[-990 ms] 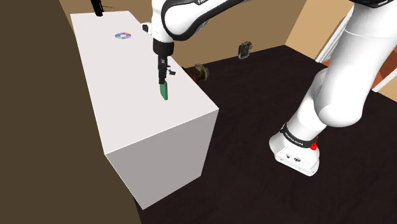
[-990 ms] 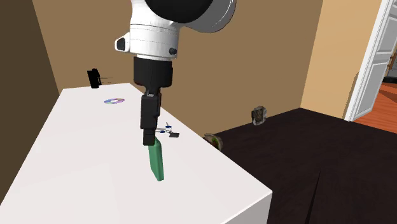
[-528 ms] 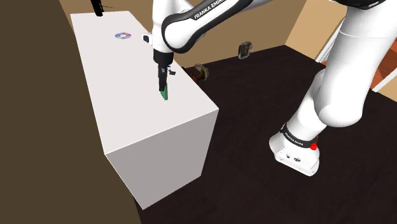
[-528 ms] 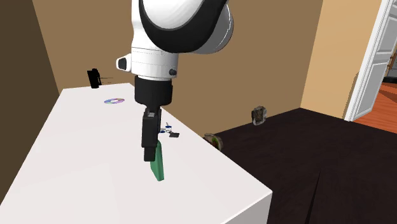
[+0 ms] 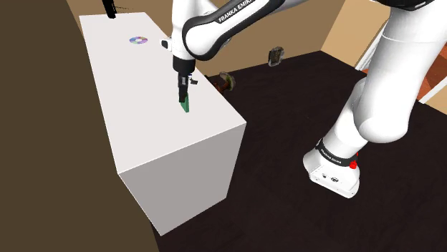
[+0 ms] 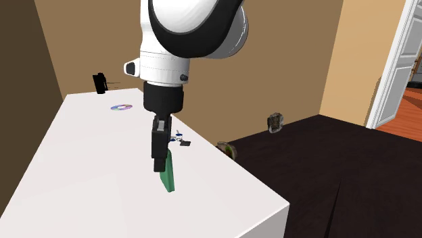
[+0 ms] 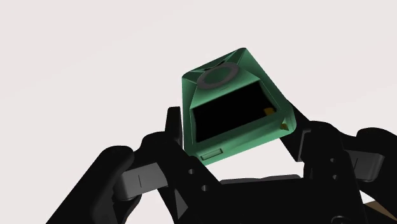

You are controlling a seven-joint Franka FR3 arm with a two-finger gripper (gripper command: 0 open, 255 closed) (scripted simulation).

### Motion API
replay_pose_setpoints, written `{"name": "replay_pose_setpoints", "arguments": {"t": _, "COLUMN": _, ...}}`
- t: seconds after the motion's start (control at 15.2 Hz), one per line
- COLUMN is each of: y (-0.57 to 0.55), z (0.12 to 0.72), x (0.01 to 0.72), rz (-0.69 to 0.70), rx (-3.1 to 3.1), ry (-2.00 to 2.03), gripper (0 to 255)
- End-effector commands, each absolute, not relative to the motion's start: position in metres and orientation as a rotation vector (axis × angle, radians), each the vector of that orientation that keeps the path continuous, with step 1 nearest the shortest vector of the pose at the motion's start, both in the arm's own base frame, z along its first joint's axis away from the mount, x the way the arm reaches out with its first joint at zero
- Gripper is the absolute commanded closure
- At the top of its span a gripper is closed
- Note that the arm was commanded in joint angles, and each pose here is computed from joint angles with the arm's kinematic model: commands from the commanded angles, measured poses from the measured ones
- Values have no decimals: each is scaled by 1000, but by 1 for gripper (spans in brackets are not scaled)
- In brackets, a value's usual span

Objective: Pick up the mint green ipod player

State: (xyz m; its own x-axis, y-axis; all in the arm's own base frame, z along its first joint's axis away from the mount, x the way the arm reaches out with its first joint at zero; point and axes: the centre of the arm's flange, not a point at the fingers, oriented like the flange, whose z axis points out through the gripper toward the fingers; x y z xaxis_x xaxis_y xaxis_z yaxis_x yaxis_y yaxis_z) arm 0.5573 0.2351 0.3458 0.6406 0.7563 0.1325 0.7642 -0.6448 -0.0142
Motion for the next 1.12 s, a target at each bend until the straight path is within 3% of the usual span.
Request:
{"name": "replay_pose_setpoints", "arguments": {"t": 0.0, "y": 235, "z": 345, "x": 557, "rz": -174, "rx": -2782, "ry": -1292, "gripper": 255}}
{"name": "replay_pose_setpoints", "arguments": {"t": 1.06, "y": 236, "z": 418, "x": 557, "rz": -174, "rx": -2782, "ry": -1292, "gripper": 255}}
